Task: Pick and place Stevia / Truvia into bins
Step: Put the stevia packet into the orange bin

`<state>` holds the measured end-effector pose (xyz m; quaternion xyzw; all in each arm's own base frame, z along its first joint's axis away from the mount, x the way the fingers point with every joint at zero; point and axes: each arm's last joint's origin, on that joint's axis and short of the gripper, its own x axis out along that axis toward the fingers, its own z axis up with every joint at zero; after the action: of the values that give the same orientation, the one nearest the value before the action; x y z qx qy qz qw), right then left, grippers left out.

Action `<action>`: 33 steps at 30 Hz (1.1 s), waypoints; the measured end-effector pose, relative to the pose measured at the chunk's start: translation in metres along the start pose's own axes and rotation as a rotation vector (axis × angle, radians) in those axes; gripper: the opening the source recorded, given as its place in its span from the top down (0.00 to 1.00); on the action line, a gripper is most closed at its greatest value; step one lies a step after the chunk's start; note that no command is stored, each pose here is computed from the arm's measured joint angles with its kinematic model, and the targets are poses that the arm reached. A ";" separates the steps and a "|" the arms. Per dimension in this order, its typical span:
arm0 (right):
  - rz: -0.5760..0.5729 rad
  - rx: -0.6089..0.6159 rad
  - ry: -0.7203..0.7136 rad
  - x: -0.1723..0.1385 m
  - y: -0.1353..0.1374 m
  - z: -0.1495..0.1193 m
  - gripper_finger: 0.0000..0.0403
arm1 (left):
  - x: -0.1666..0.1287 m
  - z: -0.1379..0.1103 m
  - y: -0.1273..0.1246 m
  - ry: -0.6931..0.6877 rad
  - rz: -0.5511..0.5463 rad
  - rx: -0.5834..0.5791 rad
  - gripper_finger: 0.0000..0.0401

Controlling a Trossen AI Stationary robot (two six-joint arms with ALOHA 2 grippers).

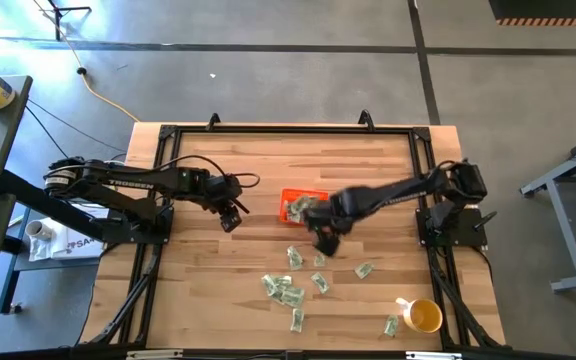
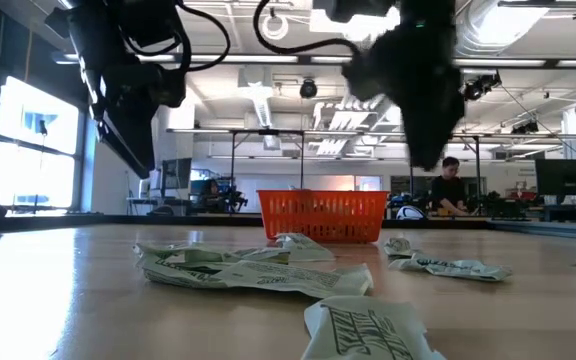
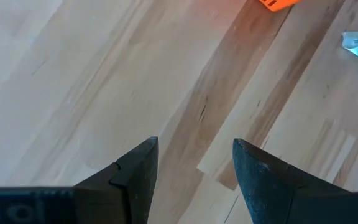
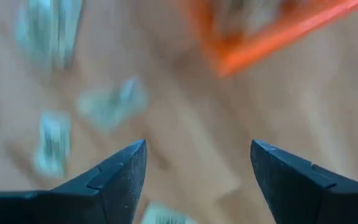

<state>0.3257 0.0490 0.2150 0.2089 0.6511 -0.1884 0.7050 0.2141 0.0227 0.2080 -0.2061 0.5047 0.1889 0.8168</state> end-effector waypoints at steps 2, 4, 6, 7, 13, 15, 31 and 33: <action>-0.003 -0.073 0.050 0.009 0.010 -0.018 0.32 | 0.000 0.001 0.000 -0.006 -0.004 0.007 0.40; -0.007 -0.125 0.081 0.018 0.018 -0.035 0.32 | 0.000 0.001 -0.001 -0.008 -0.012 0.010 0.40; -0.025 -0.175 0.101 0.025 0.024 -0.050 0.33 | 0.000 0.002 -0.002 -0.009 -0.032 0.010 0.40; -0.035 -0.212 0.110 0.028 0.026 -0.057 0.33 | 0.000 0.002 -0.002 -0.010 -0.035 0.010 0.40; -0.034 -0.447 0.137 0.047 0.035 -0.089 0.33 | 0.000 0.004 -0.003 -0.035 -0.048 -0.026 0.40; -0.008 -0.496 0.143 0.055 0.035 -0.095 0.33 | 0.000 0.006 -0.004 -0.052 -0.057 -0.043 0.40; 0.030 -0.474 0.165 0.086 0.016 -0.108 0.41 | 0.000 0.007 -0.004 -0.065 -0.063 -0.089 0.40; 0.023 -0.457 0.162 0.087 0.014 -0.105 0.48 | 0.000 0.007 -0.004 -0.064 -0.063 -0.089 0.40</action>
<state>0.2523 0.1181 0.1225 0.0656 0.7289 -0.0105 0.6814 0.2217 0.0228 0.2117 -0.2518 0.4627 0.1921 0.8280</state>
